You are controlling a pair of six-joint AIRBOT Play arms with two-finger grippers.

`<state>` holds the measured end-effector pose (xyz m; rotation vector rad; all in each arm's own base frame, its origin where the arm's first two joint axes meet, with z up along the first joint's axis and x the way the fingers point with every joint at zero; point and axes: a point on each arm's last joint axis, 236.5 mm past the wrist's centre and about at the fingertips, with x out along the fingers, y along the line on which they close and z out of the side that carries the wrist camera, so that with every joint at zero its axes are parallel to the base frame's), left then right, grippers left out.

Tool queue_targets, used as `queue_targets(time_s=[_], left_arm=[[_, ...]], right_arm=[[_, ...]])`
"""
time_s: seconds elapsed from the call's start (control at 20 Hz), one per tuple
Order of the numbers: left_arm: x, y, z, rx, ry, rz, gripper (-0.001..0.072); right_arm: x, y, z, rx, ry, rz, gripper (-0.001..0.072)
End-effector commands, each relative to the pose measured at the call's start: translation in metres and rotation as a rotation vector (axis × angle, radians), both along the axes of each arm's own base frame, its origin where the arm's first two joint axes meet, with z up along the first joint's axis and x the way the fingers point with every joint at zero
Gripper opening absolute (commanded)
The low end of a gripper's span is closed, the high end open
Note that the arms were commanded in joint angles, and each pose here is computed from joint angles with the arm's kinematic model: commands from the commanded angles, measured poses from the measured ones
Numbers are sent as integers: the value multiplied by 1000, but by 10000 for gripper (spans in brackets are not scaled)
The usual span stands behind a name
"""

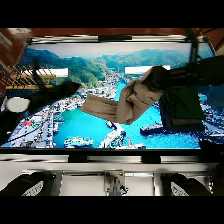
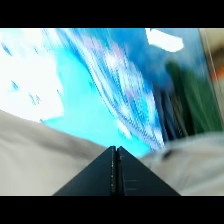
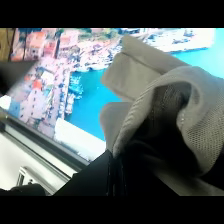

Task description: Fold the shirts.

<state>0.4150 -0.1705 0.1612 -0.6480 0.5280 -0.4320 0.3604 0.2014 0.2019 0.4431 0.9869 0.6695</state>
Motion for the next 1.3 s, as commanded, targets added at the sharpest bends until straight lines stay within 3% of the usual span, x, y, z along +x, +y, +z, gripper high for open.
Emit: queue_targets(time_s=[0.0,0.25,0.55,0.6,0.65,0.7,0.9,1.0,1.15,1.25], left_arm=[[4,84,53,46,-159,189,34],[-8,135,84,54,-229,309,34],[-18,122,71,68,-175,231,34],[-20,119,69,75,-166,218,34],[-21,117,67,76,-159,207,35],[-22,116,66,76,-155,200,35],[-21,116,65,76,-151,200,35],[-20,116,63,76,-147,200,35],[-20,116,63,76,-147,199,35],[-20,116,63,76,-146,199,35]], right_arm=[[28,66,-28,10,-76,71,50],[56,142,-100,7,-76,83,50],[74,189,-170,14,-53,24,52],[81,193,-170,35,-64,-8,127],[87,196,-165,72,-69,-43,463],[90,198,-158,98,-73,-62,613],[72,177,-145,25,-53,49,613],[57,134,-157,-130,-2,123,613],[42,6,-187,-473,191,74,613],[14,-63,-206,-541,419,32,629]])
